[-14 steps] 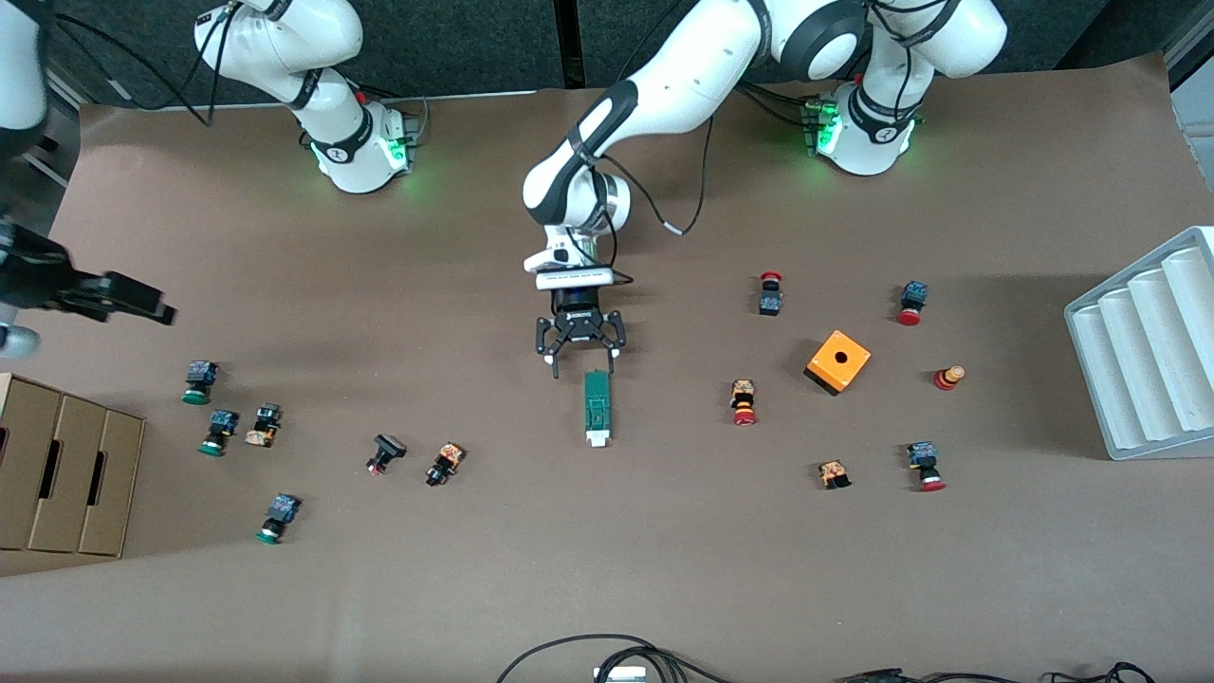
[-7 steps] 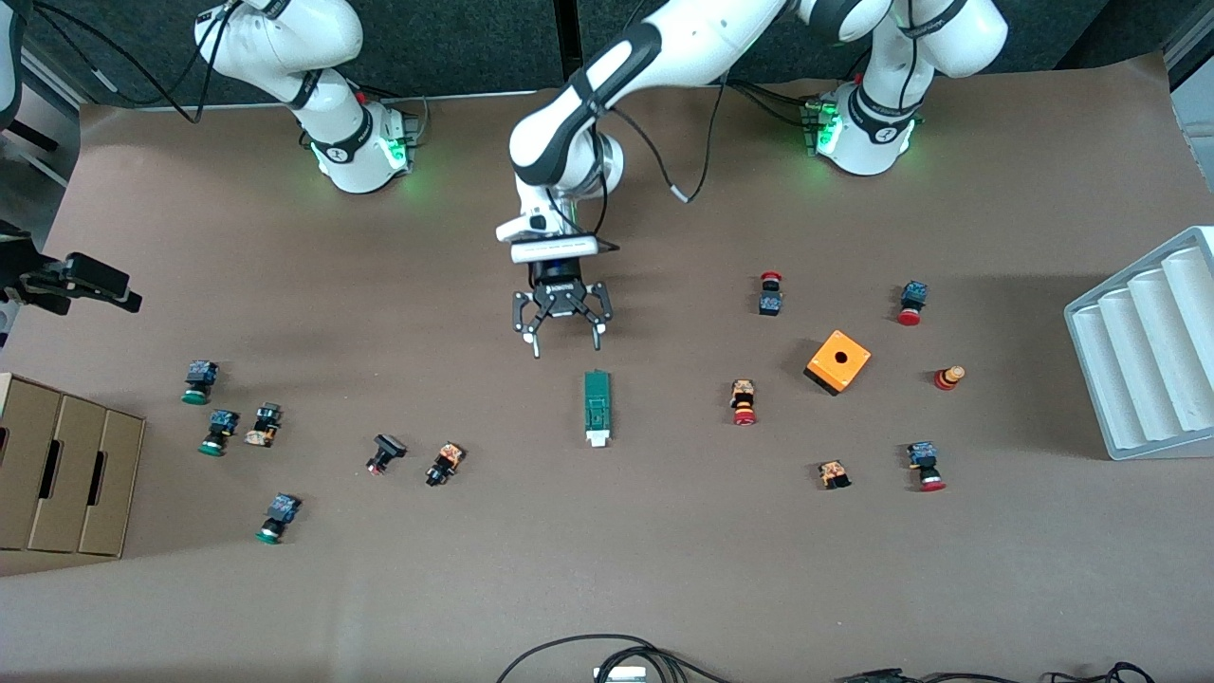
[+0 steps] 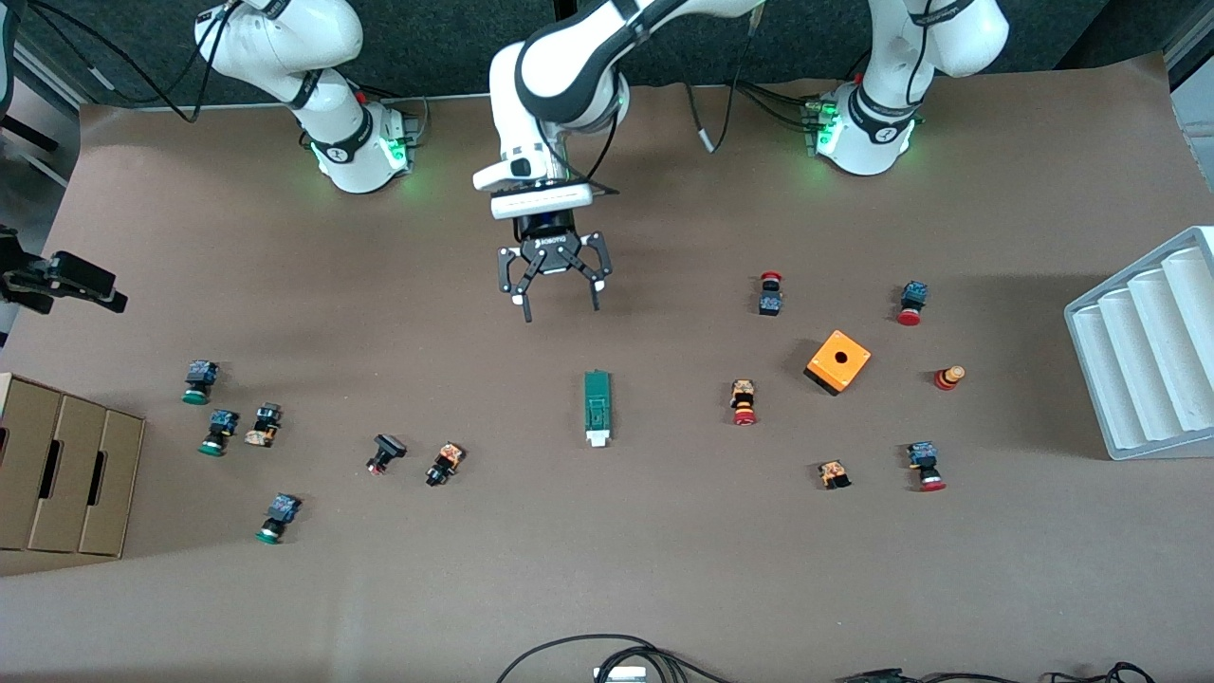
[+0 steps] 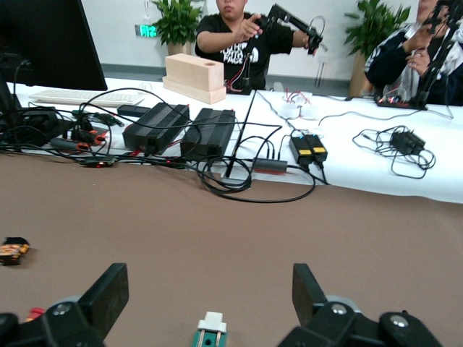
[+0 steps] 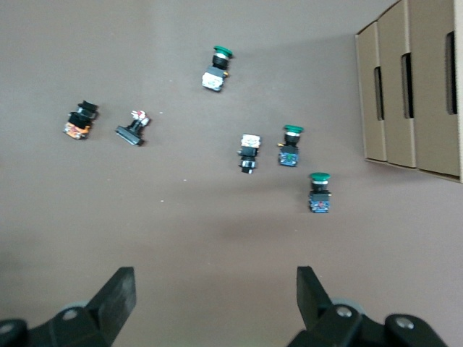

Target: Close load switch with both arms

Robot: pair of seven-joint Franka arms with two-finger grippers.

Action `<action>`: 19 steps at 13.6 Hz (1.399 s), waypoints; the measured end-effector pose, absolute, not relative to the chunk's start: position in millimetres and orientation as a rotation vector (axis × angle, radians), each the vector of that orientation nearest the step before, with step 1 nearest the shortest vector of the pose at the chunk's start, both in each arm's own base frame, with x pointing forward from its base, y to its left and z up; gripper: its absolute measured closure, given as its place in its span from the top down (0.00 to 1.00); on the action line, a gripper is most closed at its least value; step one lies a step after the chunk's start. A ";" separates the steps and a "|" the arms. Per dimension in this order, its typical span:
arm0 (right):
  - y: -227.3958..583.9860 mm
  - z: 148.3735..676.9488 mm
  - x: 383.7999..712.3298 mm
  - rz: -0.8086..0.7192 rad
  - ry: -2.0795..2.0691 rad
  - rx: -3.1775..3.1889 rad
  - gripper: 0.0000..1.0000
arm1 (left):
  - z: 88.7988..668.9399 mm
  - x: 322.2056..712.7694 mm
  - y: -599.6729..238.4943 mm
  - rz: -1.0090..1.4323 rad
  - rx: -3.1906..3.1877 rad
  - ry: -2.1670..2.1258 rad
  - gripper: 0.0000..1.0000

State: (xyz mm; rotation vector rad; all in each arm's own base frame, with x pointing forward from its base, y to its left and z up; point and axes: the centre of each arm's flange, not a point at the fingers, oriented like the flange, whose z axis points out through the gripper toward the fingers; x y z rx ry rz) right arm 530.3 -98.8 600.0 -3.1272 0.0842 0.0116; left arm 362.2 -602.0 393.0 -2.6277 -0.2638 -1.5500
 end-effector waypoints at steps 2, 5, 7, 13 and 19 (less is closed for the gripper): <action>-100.0 600.0 530.2 0.014 0.082 -3.141 0.99 | 428.3 367.3 -591.6 -1.459 -2.671 -0.261 1.00; -99.9 601.0 530.4 0.010 0.081 -3.142 0.99 | 477.4 370.4 -575.3 -1.332 -2.742 -0.229 1.00; -99.9 602.8 530.6 0.004 0.081 -3.142 0.99 | 511.1 378.7 -559.6 -1.263 -2.785 -0.212 1.00; -100.0 603.3 531.0 -0.001 0.081 -3.143 0.99 | 589.8 417.8 -515.5 -1.118 -2.896 -0.147 1.00; -99.7 603.4 531.4 -0.005 0.080 -3.143 0.99 | 641.6 482.1 -442.5 -0.962 -2.993 -0.033 1.00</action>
